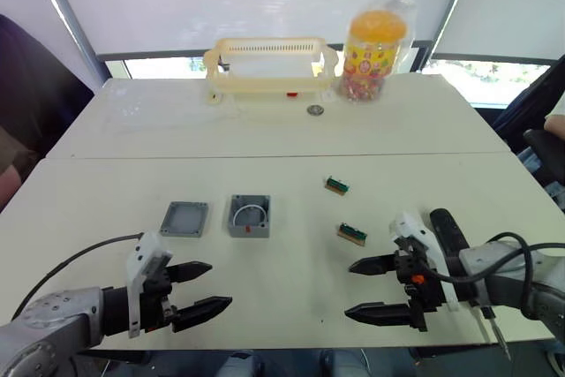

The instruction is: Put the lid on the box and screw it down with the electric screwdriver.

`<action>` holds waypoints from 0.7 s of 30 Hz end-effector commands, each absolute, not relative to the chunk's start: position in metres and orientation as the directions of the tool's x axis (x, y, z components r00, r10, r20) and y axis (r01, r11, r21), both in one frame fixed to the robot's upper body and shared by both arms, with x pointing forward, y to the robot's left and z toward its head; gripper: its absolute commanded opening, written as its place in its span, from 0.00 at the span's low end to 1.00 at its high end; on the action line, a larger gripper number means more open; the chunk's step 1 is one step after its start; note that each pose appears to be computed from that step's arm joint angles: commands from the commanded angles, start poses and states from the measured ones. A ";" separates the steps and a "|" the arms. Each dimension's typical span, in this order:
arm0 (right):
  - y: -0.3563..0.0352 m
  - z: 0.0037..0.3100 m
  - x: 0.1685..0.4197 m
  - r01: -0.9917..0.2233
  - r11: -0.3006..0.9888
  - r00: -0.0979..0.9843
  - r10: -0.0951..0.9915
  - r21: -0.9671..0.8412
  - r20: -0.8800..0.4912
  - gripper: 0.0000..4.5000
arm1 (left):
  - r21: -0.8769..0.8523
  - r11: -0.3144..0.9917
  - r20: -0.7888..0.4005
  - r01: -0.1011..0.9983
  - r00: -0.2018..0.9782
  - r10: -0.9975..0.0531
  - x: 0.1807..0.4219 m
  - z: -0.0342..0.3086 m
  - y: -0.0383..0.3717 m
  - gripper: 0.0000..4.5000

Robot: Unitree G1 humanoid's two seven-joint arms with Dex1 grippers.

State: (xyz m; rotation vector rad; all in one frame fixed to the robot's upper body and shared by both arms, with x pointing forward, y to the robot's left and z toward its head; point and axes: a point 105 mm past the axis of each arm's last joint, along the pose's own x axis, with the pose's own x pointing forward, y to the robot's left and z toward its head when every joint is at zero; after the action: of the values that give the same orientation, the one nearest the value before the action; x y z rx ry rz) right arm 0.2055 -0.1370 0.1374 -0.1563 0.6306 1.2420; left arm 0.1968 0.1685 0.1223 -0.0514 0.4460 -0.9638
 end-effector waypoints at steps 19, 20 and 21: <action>-0.084 0.160 0.227 -0.937 0.350 0.296 0.809 0.012 -0.509 1.00 | 0.250 0.061 -0.692 0.966 0.222 -0.687 0.289 0.197 0.160 1.00; -0.081 0.157 0.228 -0.933 0.358 0.306 0.811 0.009 -0.499 1.00 | 0.249 0.047 -0.687 0.967 0.210 -0.696 0.294 0.196 0.151 1.00; -0.079 0.154 0.229 -0.931 0.365 0.314 0.812 0.007 -0.491 1.00 | 0.249 0.037 -0.685 0.968 0.203 -0.700 0.297 0.195 0.145 1.00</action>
State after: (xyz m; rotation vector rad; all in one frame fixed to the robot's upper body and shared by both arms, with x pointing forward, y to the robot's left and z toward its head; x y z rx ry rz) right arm 0.2282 -0.0838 0.1497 -0.2700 0.5136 1.1798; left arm 0.2936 0.1470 0.1944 0.7404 0.4285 -1.3433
